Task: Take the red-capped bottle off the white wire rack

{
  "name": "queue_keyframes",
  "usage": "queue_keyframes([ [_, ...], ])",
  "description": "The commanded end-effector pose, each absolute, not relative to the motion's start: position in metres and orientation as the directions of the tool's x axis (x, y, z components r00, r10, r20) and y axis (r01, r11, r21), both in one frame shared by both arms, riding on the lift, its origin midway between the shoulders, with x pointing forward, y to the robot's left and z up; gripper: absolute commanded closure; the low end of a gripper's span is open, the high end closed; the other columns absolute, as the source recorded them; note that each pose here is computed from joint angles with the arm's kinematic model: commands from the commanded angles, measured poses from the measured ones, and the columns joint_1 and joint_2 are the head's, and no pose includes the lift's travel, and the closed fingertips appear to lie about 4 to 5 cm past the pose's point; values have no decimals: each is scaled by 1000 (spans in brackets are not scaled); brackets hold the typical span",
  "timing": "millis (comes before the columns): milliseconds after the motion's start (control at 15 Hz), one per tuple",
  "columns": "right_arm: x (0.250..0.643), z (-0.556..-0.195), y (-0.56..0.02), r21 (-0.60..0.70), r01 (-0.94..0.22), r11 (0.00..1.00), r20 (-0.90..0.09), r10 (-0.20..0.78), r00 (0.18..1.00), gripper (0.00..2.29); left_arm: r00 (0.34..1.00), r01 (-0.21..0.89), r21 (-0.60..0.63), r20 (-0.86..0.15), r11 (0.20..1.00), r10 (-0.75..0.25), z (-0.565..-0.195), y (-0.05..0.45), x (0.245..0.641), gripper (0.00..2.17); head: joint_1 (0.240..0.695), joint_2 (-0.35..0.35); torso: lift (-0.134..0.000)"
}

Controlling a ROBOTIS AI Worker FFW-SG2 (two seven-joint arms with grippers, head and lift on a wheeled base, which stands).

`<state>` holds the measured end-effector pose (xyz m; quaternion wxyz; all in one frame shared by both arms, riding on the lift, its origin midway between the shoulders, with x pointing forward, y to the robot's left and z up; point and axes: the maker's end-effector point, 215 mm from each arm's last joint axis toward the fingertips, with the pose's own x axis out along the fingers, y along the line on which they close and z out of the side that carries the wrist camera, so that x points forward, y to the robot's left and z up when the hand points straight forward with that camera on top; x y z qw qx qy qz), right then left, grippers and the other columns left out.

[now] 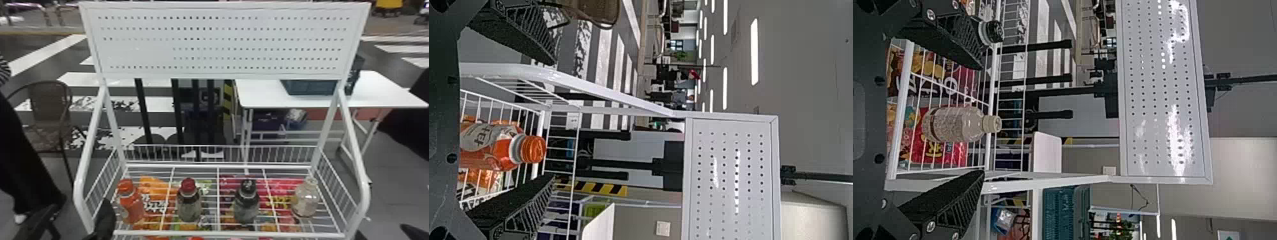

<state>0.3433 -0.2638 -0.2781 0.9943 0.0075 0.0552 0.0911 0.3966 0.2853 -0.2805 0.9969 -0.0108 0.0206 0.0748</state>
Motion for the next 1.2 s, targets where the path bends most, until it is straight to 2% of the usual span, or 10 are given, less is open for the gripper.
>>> queue_keyframes([
  [0,344,-277,-264,24,-180,983,-106,181,978,147,988,-149,-19,-39,989,148,-280,285,398,87,499,0,0],
  [667,346,-279,-271,27,-170,985,-108,172,979,147,988,-147,-15,-52,989,146,-286,284,399,83,499,0,0],
  [800,347,-280,-271,29,-169,985,-110,171,979,147,990,-116,-35,-79,993,113,-301,263,396,83,499,0,0],
  [1133,348,-281,-272,28,-167,986,-114,169,979,147,987,21,-31,-156,999,-26,-360,174,392,83,499,0,0],
])
